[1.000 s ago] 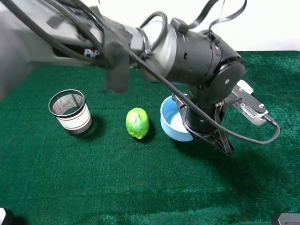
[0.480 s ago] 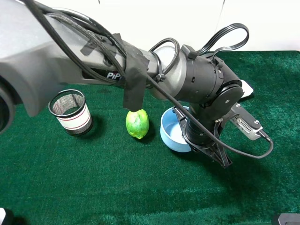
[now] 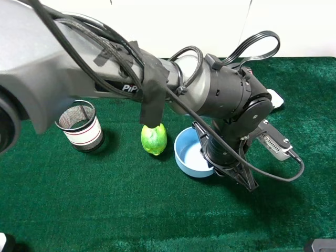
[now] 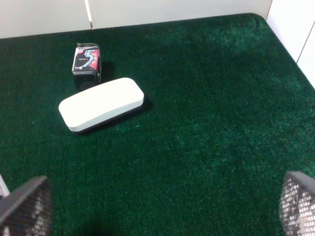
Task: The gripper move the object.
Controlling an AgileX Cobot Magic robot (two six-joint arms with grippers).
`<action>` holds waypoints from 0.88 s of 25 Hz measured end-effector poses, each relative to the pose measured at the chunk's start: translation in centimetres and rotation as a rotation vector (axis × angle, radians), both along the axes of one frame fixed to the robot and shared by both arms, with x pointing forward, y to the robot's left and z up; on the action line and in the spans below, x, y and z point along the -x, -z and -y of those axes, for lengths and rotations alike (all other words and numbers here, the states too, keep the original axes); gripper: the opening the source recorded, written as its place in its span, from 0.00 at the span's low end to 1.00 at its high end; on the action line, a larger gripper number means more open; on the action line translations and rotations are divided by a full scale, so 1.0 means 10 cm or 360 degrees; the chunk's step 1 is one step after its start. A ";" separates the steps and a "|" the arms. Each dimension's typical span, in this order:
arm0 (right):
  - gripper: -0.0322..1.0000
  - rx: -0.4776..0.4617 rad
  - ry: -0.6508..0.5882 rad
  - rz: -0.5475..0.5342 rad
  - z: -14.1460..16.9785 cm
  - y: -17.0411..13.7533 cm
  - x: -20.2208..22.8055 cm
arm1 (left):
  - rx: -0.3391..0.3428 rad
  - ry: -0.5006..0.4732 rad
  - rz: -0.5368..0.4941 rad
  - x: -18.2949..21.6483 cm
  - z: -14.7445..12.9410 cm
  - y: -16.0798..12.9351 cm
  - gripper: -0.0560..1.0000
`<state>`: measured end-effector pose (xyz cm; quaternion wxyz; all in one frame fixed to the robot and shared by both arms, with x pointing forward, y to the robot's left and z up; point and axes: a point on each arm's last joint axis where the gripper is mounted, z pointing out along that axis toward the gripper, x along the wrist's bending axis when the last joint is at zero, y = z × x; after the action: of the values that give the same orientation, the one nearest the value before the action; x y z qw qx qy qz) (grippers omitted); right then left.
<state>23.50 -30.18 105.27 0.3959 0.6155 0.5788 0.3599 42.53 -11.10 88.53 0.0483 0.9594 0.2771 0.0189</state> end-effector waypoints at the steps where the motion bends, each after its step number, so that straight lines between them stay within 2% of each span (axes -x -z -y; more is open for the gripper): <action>1: 0.70 0.0000 0.0000 0.0000 0.00 0.00 0.00 | 0.0000 0.0000 0.0000 0.00 0.00 0.00 0.41; 7: 0.70 0.0000 0.0000 0.0000 0.00 0.00 0.00 | 0.0000 0.0000 0.0000 0.00 0.00 0.00 0.67; 10: 0.70 0.0000 0.0000 0.0000 0.00 0.00 0.00 | 0.0000 0.0000 0.0000 0.00 0.00 0.00 0.74; 13: 0.70 0.0000 0.0000 0.0000 0.00 0.00 0.00 | 0.0014 0.0000 0.0006 0.00 0.00 -0.04 0.77; 18: 0.70 0.0000 0.0000 0.0000 0.00 0.00 0.00 | 0.0071 -0.0002 0.0032 0.00 -0.01 -0.29 0.78; 22: 0.70 0.0000 0.0000 0.0000 0.00 0.00 0.00 | 0.0062 -0.0005 0.0029 0.01 -0.02 -0.50 0.84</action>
<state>23.50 -30.18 105.27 0.3959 0.6155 0.5788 0.3599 42.46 -10.92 93.50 0.0695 0.9577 0.2784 0.0224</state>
